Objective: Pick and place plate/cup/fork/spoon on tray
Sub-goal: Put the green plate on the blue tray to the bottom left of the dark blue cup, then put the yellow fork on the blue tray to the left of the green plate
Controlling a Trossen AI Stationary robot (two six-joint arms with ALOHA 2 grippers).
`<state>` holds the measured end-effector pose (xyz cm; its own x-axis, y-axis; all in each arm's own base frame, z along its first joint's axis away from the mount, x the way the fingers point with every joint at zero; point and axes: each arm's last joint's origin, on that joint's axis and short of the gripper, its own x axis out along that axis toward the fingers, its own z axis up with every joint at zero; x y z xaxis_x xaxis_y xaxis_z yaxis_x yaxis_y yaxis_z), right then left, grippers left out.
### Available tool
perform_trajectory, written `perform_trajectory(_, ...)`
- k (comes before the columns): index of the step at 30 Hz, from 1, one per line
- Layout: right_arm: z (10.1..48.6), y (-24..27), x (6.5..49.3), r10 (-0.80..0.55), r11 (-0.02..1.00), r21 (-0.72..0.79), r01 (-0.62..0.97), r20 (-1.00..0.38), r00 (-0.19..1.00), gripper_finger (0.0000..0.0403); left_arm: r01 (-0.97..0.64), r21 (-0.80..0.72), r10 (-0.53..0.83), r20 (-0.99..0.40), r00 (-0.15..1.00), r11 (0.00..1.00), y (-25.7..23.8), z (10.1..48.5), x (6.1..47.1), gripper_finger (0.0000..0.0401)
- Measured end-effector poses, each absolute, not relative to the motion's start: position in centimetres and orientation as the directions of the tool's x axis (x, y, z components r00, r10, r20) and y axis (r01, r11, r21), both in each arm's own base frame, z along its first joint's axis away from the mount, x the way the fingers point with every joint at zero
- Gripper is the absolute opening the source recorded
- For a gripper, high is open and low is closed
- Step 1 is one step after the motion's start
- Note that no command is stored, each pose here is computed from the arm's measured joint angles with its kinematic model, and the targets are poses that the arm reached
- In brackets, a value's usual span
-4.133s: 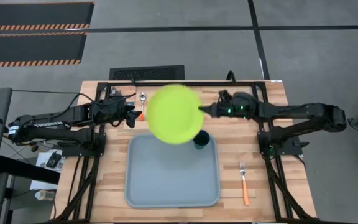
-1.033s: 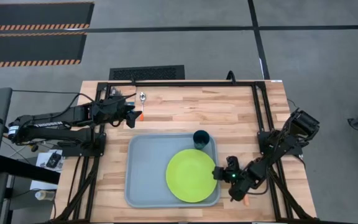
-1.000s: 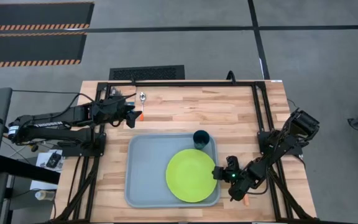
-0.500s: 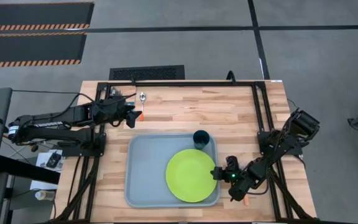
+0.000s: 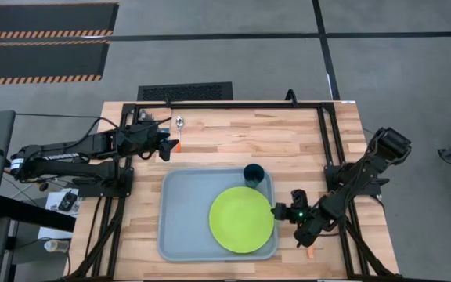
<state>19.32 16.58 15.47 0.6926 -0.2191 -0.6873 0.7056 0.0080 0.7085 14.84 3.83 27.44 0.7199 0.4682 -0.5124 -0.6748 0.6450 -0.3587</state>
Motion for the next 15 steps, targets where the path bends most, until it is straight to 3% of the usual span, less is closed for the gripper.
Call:
perform_trajectory(7, 16.6, 15.7, 18.3, -0.162, 0.030, 0.632, 0.775, -0.762, 0.628, 0.0197, -0.675, -0.359, 0.468, -0.513, 0.720, 0.645, 3.8, 27.4, 14.8, 0.0254)
perform_trajectory(15, 17.2, 15.2, 16.7, 0.034, 0.012, 0.427, 0.904, -0.904, 0.427, 0.0198, -0.675, -0.359, 0.468, -0.512, 0.720, 0.645, 3.8, 27.4, 14.8, 0.0254)
